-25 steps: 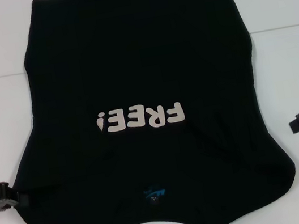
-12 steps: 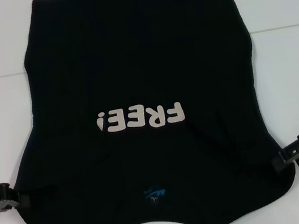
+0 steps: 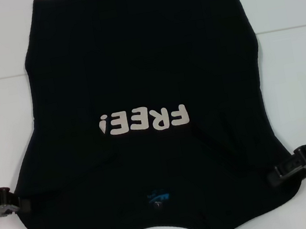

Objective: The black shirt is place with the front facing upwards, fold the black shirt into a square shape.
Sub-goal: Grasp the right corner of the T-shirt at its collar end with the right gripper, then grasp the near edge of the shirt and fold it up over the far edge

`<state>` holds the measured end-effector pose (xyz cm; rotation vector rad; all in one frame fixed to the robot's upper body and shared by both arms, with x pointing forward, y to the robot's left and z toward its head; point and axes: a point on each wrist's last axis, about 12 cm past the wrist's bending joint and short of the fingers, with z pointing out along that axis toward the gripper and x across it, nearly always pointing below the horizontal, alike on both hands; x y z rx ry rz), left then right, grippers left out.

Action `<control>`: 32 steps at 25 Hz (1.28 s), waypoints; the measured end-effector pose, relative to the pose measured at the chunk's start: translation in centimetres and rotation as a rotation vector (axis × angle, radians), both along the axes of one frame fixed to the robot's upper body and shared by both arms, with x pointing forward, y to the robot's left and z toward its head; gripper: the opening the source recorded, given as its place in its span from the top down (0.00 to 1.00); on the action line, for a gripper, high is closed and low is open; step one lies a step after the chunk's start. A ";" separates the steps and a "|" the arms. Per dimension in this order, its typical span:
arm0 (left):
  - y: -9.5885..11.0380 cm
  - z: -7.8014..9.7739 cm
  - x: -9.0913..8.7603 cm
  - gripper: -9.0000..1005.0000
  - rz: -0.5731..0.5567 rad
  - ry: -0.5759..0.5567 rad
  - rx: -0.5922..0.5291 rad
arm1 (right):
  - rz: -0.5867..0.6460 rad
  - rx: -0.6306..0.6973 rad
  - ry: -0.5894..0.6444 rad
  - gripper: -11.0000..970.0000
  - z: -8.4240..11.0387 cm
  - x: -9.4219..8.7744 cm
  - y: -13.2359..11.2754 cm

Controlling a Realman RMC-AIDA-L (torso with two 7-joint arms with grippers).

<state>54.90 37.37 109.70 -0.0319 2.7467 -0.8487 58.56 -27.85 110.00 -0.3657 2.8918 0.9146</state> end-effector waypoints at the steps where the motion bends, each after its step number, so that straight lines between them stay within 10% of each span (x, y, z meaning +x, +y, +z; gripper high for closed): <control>1: 0.0 0.0 0.0 0.96 0.000 0.000 0.000 | 0.001 -0.001 -0.002 0.16 0.0 0.0 0.1; 32: -0.2 1.4 -0.6 0.97 -0.132 0.026 -0.087 | 0.131 -0.045 -0.023 0.95 1.2 0.4 0.0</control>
